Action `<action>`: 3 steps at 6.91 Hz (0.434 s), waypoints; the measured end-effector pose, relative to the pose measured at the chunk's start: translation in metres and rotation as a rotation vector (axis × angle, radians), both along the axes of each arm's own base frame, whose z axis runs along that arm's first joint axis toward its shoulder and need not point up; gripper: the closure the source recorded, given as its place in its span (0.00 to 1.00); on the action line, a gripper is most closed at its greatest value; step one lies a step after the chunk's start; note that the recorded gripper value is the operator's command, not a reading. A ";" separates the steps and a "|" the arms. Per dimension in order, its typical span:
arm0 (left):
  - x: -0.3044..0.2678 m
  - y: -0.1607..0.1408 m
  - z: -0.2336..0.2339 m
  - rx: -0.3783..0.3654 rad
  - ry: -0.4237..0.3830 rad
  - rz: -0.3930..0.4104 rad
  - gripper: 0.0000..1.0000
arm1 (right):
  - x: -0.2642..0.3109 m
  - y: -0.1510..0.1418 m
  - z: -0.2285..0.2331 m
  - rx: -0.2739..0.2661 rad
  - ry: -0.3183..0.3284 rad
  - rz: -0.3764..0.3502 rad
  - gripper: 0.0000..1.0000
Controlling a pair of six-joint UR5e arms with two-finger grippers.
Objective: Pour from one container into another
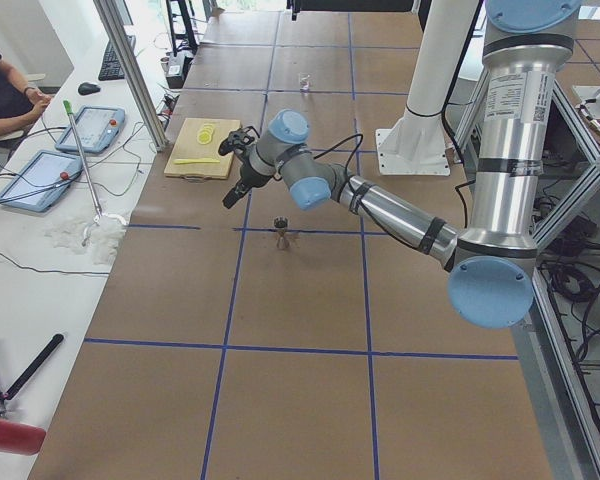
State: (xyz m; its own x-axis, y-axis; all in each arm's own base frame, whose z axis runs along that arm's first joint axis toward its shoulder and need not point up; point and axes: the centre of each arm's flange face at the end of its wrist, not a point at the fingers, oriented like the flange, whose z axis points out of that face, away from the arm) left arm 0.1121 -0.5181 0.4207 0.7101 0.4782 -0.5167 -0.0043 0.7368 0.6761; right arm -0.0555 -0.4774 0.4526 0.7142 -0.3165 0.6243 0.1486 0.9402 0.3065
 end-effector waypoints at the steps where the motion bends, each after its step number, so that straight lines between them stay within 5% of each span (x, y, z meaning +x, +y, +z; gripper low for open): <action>1: -0.029 -0.016 0.034 -0.023 -0.025 0.055 0.00 | 0.020 -0.010 0.021 -0.003 -0.028 -0.033 0.00; 3: -0.072 -0.030 0.070 -0.109 -0.038 0.112 0.00 | 0.043 -0.011 0.054 -0.005 -0.046 -0.067 0.00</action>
